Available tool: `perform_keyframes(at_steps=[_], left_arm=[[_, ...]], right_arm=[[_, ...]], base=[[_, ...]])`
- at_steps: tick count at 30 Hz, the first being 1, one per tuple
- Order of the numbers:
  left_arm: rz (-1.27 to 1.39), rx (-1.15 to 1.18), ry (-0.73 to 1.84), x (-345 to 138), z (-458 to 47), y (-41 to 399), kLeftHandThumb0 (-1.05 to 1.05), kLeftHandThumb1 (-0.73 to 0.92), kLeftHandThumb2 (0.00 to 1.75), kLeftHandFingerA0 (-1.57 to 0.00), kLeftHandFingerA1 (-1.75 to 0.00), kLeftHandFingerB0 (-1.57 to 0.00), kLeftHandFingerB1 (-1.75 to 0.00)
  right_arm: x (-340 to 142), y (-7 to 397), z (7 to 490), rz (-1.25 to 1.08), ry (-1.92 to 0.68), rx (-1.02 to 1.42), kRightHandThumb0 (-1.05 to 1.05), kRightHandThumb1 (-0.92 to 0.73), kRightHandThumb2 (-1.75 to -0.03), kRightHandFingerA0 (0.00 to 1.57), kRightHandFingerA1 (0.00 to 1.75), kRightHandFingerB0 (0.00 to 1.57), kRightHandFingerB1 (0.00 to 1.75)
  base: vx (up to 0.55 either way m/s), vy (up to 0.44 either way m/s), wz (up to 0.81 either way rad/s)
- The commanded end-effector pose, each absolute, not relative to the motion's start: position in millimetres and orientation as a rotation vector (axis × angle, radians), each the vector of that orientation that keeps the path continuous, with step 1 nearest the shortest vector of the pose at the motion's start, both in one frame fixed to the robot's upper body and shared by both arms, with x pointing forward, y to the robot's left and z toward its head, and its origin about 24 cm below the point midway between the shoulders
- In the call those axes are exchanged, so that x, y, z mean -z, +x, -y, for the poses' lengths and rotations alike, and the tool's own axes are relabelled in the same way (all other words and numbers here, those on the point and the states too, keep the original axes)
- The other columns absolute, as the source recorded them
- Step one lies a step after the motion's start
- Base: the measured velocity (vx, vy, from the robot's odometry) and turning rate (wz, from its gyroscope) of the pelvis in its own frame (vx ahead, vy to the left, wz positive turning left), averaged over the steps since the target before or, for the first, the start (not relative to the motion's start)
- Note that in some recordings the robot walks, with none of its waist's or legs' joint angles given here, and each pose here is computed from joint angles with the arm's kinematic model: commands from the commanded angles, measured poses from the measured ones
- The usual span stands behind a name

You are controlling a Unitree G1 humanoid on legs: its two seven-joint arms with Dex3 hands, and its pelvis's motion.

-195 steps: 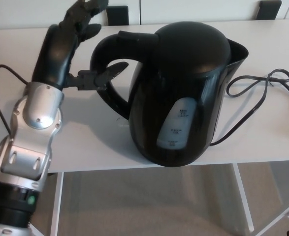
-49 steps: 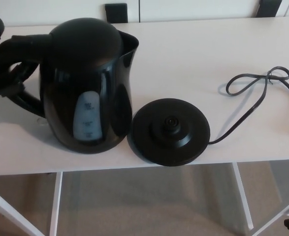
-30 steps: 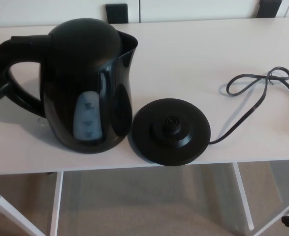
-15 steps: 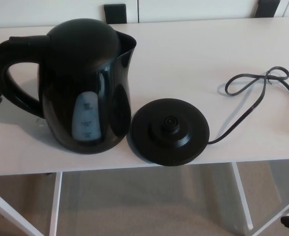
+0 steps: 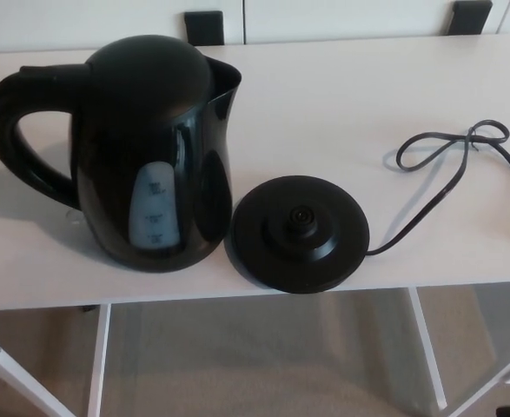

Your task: The robot walk towards a table in front and uses its left hand to pick up the pot from the base and places it on the table

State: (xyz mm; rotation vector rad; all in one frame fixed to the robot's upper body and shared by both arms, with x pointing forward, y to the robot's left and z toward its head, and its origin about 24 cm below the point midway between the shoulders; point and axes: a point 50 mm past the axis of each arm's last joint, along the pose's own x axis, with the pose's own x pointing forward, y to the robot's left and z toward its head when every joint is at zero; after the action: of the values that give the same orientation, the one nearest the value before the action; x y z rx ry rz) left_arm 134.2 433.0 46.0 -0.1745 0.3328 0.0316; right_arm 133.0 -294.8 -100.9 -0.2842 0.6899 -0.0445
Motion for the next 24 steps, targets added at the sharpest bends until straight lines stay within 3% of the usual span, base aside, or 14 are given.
perform_keyframes(at_steps=[1, 2, 6, 10, 11, 12, 17, 24], left_arm=[[-0.277, -0.136, -0.198, -20, -433, 86, -0.69, 0.52, 0.56, 0.00, 0.00, 0.00, 0.00], [-0.290, -0.174, -0.224, -6, -425, 74, -0.81, 0.51, 0.81, 0.00, 0.00, 0.00, -0.03], [-0.424, -0.243, -0.226, 21, -403, 51, -0.84, 0.58, 0.86, 0.00, 0.00, -0.01, -0.07], [-0.590, -0.214, -0.194, 46, -373, 33, -0.76, 0.57, 0.83, 0.00, 0.00, 0.00, -0.03], [-0.640, -0.191, -0.183, 54, -362, 32, -0.78, 0.57, 0.85, 0.00, -0.02, 0.00, -0.04], [-0.684, -0.160, -0.158, 60, -354, 34, -0.73, 0.60, 0.90, 0.00, -0.12, 0.00, -0.10], [-0.798, -0.076, -0.036, 80, -332, 52, -0.75, 0.56, 0.89, 0.00, -0.15, 0.00, -0.10], [-0.860, -0.017, -0.001, 103, -309, 91, -0.72, 0.55, 0.85, 0.00, -0.09, 0.00, -0.09]], right_arm=[[105, 125, 300, -0.729, -0.274, 0.081, -0.51, -0.41, -0.55, 0.87, 0.52, 0.68, 0.43], [105, 125, 300, -0.724, -0.262, 0.088, -0.53, -0.41, -0.55, 0.85, 0.52, 0.67, 0.43], [105, 124, 301, -0.723, -0.258, 0.089, -0.56, -0.43, -0.55, 0.84, 0.54, 0.66, 0.43], [107, 120, 303, -0.737, -0.244, 0.114, -0.59, -0.44, -0.55, 0.84, 0.55, 0.66, 0.43], [108, 118, 304, -0.743, -0.244, 0.112, -0.66, -0.34, -0.78, 0.78, 0.63, 0.58, 0.53], [108, 117, 304, -0.745, -0.245, 0.110, -0.66, -0.36, -0.79, 0.78, 0.63, 0.56, 0.53], [110, 117, 301, -0.750, -0.236, 0.099, -0.69, -0.36, -0.79, 0.72, 0.62, 0.54, 0.52], [111, 117, 299, -0.742, -0.252, 0.088, -0.68, -0.36, -0.80, 0.67, 0.62, 0.51, 0.52]], base=[[0.00, 0.000, 0.00], [0.00, 0.000, 0.00], [0.00, 0.000, 0.00], [0.00, 0.000, 0.00], [0.00, 0.000, 0.00], [0.00, 0.000, 0.00], [0.00, 0.000, 0.00], [0.00, 0.000, 0.00]])
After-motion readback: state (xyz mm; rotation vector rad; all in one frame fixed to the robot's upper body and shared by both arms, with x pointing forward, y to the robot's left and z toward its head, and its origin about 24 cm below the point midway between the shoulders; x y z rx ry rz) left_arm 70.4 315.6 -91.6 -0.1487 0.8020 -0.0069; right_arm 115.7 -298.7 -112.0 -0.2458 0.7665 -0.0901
